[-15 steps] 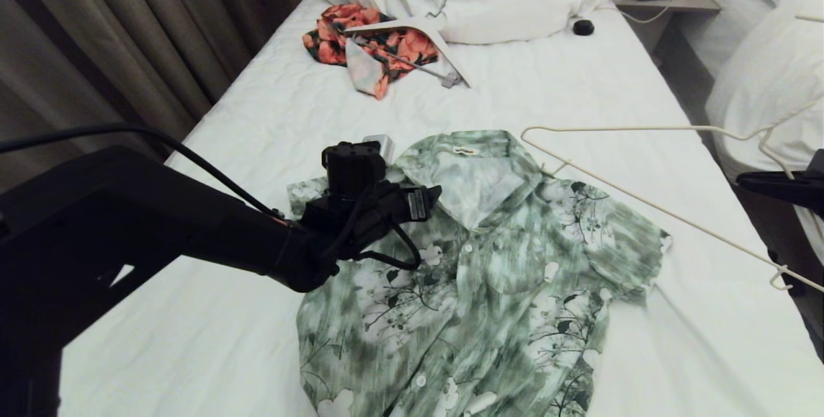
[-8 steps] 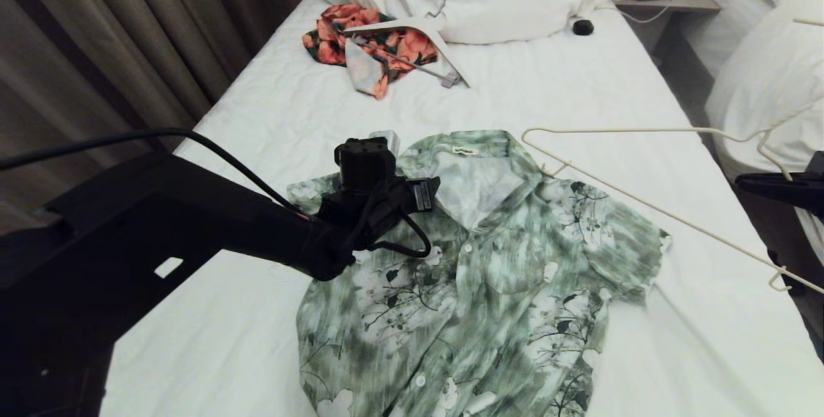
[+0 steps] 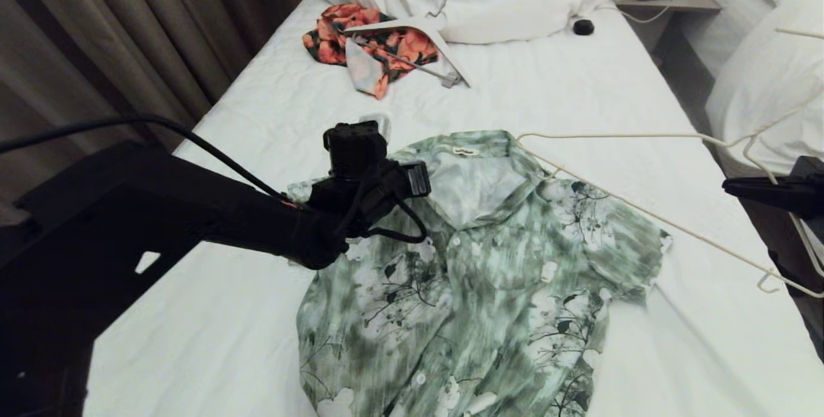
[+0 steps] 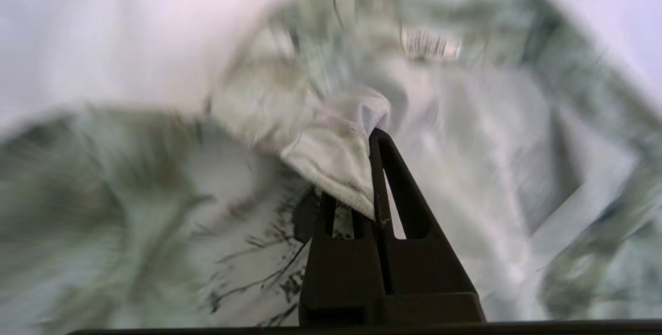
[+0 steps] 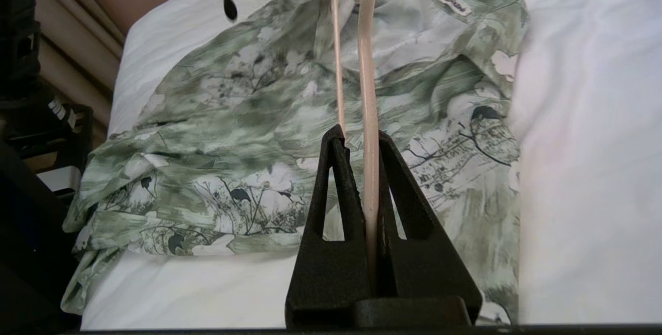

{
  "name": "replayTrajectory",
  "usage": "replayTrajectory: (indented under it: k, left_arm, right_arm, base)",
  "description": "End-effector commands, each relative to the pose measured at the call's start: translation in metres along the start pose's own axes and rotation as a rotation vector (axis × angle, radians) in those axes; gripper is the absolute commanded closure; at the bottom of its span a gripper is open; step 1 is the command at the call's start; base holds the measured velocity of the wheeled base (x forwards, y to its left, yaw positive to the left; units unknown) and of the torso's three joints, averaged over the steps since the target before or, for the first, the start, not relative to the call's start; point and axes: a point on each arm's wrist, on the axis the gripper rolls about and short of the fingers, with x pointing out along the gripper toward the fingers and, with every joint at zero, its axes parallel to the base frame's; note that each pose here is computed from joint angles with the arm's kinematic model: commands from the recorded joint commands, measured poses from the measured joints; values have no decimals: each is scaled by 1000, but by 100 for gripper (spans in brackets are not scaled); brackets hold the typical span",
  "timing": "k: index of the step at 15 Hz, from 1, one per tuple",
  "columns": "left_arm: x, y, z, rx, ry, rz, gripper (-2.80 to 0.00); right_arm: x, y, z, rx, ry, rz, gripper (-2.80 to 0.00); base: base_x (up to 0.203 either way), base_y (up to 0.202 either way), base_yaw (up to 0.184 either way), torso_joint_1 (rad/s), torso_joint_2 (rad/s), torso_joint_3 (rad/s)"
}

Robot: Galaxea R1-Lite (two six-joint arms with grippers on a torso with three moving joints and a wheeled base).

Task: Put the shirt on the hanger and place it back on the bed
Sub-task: Lift the shirt and hanger, then hook one side of the shirt onto the hanger

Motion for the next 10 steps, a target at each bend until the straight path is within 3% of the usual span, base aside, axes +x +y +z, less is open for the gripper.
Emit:
replayTrajectory:
  k: [1,6,10]
  left_arm:
    - [-22,-6,29,-13,-61,-14,0]
    - [-78,-59,54,-19,-103,-115,0]
    - [-113,-102,60,-12,-71,-199,0]
  right_arm:
    - [4,-3,-3,8,-5,20,0]
    - [25,-1,-9,33,14,64,0]
    - [43,4,-11,41,26,108,0]
  base:
    - [0,0,0,0,0,0]
    - [0,0,0,0,0,0]
    - [0,0,0,0,0,0]
